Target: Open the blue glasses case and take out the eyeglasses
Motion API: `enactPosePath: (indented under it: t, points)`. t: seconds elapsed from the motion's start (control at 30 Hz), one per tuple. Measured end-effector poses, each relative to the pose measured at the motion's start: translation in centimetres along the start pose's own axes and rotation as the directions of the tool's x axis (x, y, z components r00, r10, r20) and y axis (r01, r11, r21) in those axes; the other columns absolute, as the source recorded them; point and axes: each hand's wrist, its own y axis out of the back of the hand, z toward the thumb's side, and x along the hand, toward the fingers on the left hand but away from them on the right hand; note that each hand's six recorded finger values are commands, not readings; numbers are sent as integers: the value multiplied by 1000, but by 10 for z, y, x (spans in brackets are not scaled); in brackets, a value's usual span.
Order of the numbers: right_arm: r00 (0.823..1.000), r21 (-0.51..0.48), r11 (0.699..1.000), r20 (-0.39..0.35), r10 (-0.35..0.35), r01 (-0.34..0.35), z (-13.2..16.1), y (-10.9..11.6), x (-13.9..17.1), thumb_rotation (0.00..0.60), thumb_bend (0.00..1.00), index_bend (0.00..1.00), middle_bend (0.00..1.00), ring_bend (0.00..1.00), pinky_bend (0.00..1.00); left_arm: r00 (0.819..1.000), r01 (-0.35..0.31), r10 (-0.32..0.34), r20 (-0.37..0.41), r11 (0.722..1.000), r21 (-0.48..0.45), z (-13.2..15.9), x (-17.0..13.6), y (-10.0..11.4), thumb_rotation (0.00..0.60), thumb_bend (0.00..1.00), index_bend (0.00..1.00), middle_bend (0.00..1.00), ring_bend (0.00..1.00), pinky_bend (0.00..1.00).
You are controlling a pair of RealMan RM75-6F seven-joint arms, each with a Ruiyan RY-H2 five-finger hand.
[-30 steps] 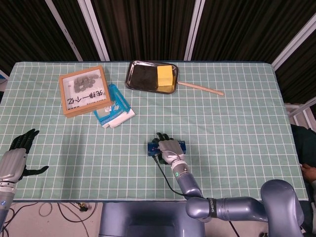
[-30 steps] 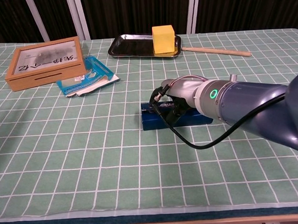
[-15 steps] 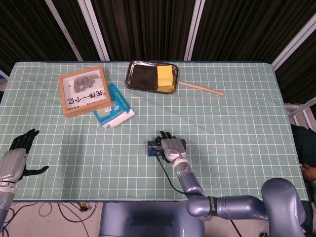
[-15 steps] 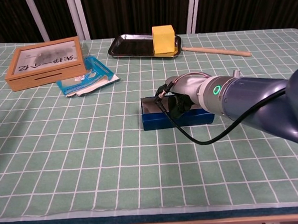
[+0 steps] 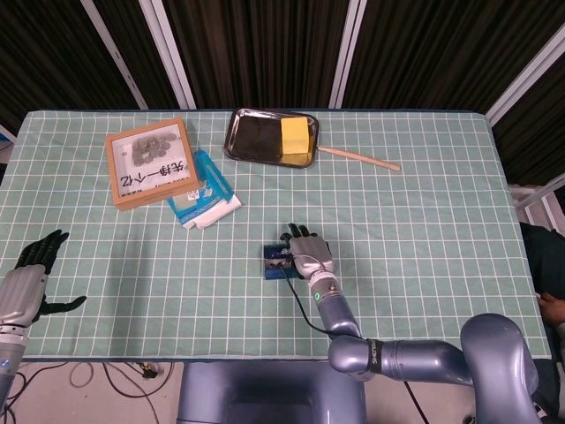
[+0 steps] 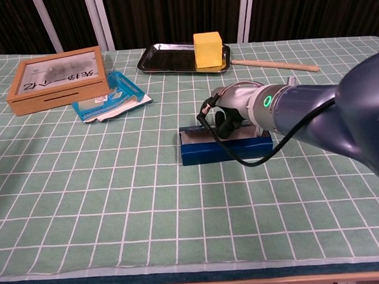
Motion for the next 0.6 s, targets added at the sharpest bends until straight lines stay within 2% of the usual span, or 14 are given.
enactPosePath:
  t: [0.17, 0.37, 0.43, 0.53, 0.6]
  points:
    - [999, -10, 999, -1, -48, 48, 5, 20, -8, 600, 1000, 109, 0, 0, 197, 1000, -1, 1, 1, 1000, 1, 0, 0, 0, 600, 0, 0, 0, 0, 0]
    - [994, -8, 995, -25, -103, 103, 6, 41, -3, 600, 995, 76, 0, 0, 198, 1000, 0, 0, 5, 1000, 6, 1, 0, 0, 600, 0, 0, 0, 0, 0]
    - [994, -8, 994, -30, -107, 107, 5, 44, 1, 600, 942, 68, 0, 0, 198, 1000, -1, 1, 5, 1000, 8, 1, -1, 0, 600, 0, 0, 0, 0, 0]
    - [993, -6, 994, -42, -108, 108, 3, 47, 9, 600, 769, 52, 0, 0, 197, 1000, -4, 4, 5, 1000, 10, 1, -1, 0, 600, 0, 0, 0, 0, 0]
    - [993, -1, 994, -53, -107, 107, 2, 48, 16, 600, 705, 50, 50, 47, 209, 1000, -4, 4, 6, 1000, 11, 1, -1, 0, 600, 0, 0, 0, 0, 0]
